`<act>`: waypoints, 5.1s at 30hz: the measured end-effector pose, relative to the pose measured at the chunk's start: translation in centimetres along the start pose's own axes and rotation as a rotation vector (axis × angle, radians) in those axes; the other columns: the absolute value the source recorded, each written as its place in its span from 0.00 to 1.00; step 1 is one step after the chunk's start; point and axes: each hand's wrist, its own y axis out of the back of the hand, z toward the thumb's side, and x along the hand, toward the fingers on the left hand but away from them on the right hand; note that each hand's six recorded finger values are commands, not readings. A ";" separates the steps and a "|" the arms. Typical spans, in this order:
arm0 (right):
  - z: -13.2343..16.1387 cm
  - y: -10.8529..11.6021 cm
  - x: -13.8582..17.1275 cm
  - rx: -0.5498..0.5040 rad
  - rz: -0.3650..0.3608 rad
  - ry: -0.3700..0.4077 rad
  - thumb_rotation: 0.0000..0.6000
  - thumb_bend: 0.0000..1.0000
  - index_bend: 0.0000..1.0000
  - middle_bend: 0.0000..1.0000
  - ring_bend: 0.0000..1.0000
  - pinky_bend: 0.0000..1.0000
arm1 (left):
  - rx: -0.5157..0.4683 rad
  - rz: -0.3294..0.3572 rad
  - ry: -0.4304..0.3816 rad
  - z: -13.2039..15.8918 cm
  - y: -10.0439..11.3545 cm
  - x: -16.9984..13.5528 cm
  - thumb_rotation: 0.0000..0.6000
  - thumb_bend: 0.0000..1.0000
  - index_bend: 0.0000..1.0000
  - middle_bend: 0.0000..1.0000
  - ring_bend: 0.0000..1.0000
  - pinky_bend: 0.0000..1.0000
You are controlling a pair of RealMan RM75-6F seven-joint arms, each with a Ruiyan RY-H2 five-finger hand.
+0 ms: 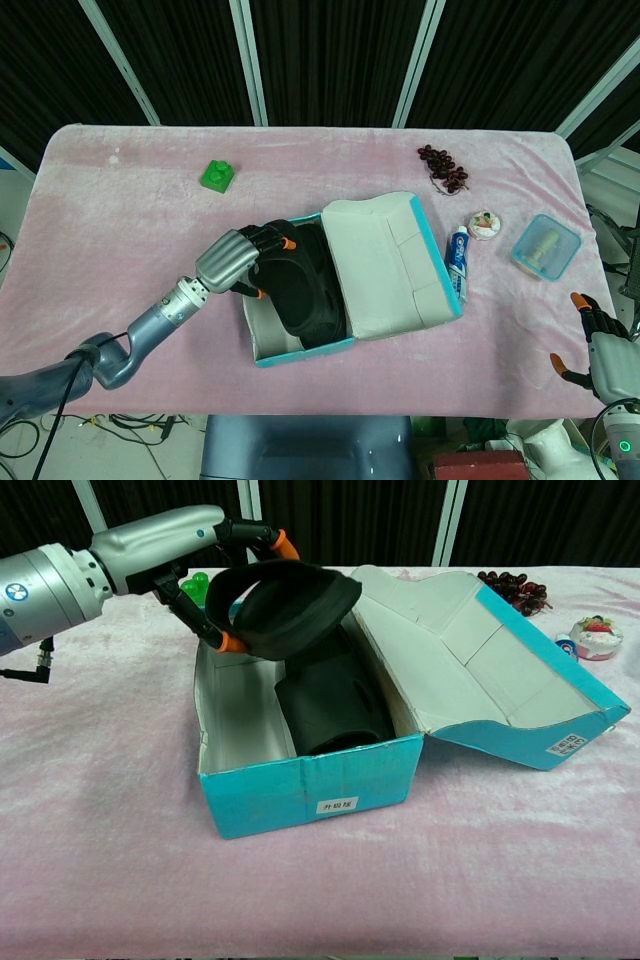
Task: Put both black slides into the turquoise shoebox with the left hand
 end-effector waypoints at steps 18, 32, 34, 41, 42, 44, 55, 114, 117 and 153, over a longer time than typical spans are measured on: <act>0.8 0.7 0.1 0.016 -0.057 0.053 1.00 0.20 0.01 0.05 0.12 0.15 | 0.193 -0.042 -0.107 0.3 -3.2 -0.3 1.00 0.28 0.29 0.35 0.20 0.33; 1.4 1.1 0.2 0.029 -0.128 0.139 1.00 0.14 0.00 0.04 0.12 0.15 | 0.306 -0.096 -0.139 0.0 -5.0 -0.7 1.00 0.28 0.28 0.34 0.20 0.32; 1.4 1.1 0.2 0.026 -0.128 0.138 1.00 0.14 0.00 0.04 0.12 0.15 | 0.321 -0.104 -0.142 0.0 -5.3 -0.6 1.00 0.28 0.28 0.34 0.20 0.32; 1.3 1.1 0.2 0.018 -0.124 0.134 1.00 0.14 0.00 0.04 0.12 0.15 | 0.359 -0.130 -0.148 0.0 -6.3 -0.5 1.00 0.28 0.28 0.34 0.20 0.31; 1.3 1.1 0.2 0.018 -0.122 0.133 1.00 0.14 0.00 0.04 0.12 0.15 | 0.362 -0.133 -0.149 0.0 -6.3 -0.5 1.00 0.28 0.28 0.34 0.20 0.31; 1.3 1.0 0.2 0.016 -0.118 0.132 1.00 0.14 0.00 0.04 0.12 0.15 | 0.374 -0.139 -0.151 -0.1 -6.4 -0.5 1.00 0.28 0.28 0.34 0.20 0.31; 1.3 0.9 0.2 0.014 -0.108 0.130 1.00 0.14 0.00 0.04 0.12 0.15 | 0.476 -0.173 -0.177 -0.4 -6.9 -0.6 1.00 0.28 0.29 0.35 0.20 0.31; 1.3 0.8 0.1 -0.007 -0.088 0.116 1.00 0.14 0.00 0.04 0.12 0.15 | 0.498 -0.186 -0.088 -1.0 -4.8 -0.7 1.00 0.05 0.07 0.06 0.00 0.14; 1.3 0.8 0.1 -0.008 -0.088 0.115 1.00 0.14 0.00 0.04 0.12 0.15 | 0.483 -0.180 -0.081 -1.0 -4.4 -0.8 1.00 0.05 0.07 0.06 0.00 0.14; 1.2 0.7 0.1 -0.008 -0.084 0.105 1.00 0.14 0.00 0.05 0.12 0.15 | 0.585 -0.209 -0.103 -1.5 -0.7 -3.6 1.00 0.01 0.06 0.07 0.00 0.10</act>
